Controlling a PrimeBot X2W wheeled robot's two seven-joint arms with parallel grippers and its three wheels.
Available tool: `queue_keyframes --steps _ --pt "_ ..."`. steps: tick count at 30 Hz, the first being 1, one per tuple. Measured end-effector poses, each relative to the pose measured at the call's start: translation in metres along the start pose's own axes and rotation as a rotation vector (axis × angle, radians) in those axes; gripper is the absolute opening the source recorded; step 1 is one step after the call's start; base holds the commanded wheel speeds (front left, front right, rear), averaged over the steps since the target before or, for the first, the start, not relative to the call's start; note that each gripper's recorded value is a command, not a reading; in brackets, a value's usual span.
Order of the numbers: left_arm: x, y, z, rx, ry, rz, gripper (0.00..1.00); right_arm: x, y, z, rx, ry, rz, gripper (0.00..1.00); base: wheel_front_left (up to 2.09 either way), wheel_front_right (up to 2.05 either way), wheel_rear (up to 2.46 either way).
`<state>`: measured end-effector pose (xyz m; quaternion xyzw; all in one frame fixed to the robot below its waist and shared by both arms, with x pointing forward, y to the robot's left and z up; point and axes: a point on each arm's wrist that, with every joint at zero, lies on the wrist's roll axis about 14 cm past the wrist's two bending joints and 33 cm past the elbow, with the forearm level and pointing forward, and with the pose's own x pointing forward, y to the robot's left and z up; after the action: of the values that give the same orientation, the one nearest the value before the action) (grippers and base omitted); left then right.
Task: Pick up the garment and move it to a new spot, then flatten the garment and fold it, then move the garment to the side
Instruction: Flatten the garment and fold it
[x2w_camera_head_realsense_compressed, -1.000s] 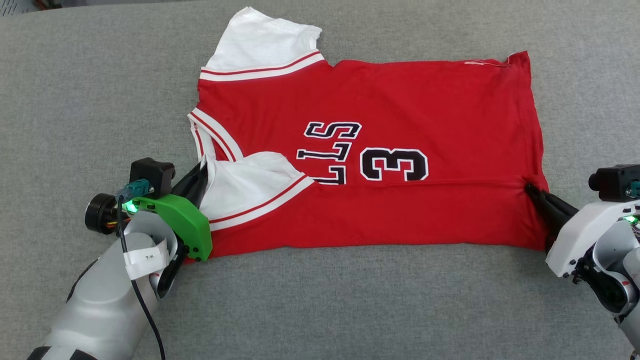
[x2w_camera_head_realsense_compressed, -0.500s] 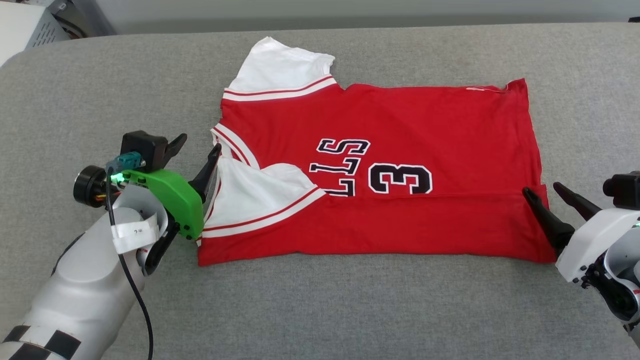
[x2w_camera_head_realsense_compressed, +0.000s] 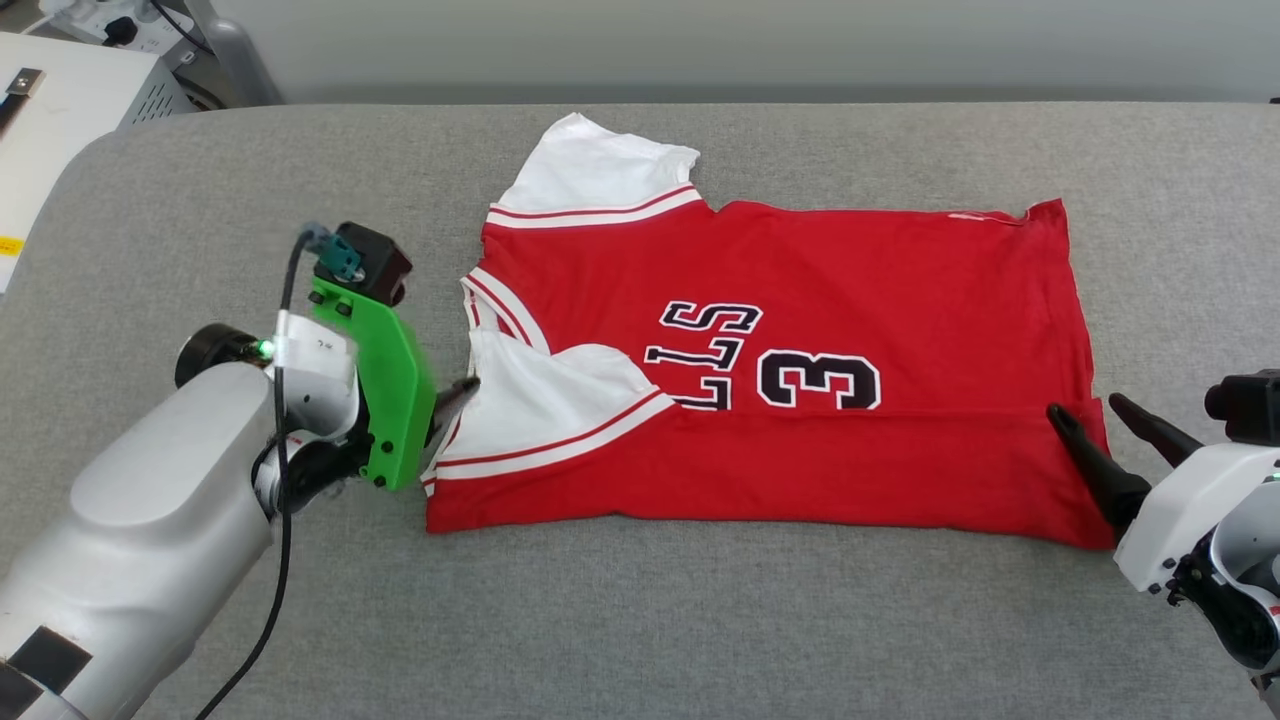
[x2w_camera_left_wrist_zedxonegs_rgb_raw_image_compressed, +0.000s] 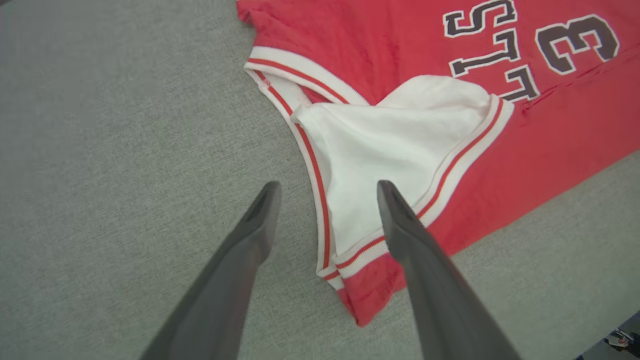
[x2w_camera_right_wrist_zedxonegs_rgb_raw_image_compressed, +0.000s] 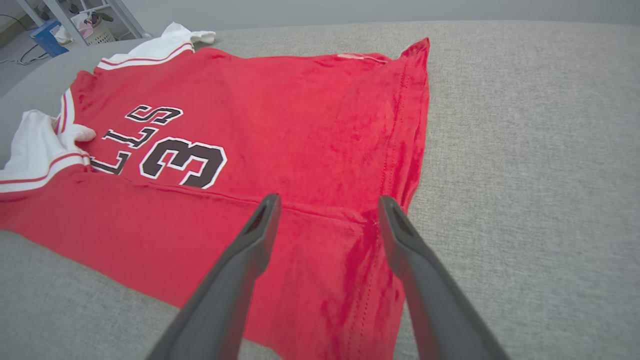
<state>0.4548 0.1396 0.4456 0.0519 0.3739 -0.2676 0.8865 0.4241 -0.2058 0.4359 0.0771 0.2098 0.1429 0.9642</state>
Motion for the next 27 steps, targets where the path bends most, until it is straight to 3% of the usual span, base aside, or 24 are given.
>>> queue_keyframes --steps 8,17,24,25,26,27 --pt "0.002 -0.019 -0.056 0.050 0.300 -0.066 1.00 -0.002 0.003 -0.005 0.012 0.019 0.000 1.00 0.00 0.00 0.00" --pt "0.018 -0.007 -0.087 -0.027 0.386 -0.050 1.00 -0.001 0.002 -0.020 0.031 0.061 -0.008 1.00 0.00 0.00 0.00" --pt "0.025 -0.010 -0.098 0.009 0.423 -0.063 1.00 -0.002 -0.002 -0.024 0.032 0.076 -0.018 1.00 0.00 0.00 0.00" --pt "0.025 -0.010 -0.098 0.011 0.417 -0.063 0.46 -0.002 -0.003 -0.023 0.021 0.075 -0.020 1.00 0.00 0.00 0.00" --pt "0.025 -0.010 -0.098 0.018 0.410 -0.062 0.00 -0.002 -0.004 -0.021 0.013 0.071 -0.023 1.00 0.00 0.00 0.00" --pt "0.024 -0.010 -0.096 0.022 0.399 -0.059 0.00 -0.002 -0.005 -0.018 0.002 0.066 -0.023 1.00 0.00 0.00 0.00"
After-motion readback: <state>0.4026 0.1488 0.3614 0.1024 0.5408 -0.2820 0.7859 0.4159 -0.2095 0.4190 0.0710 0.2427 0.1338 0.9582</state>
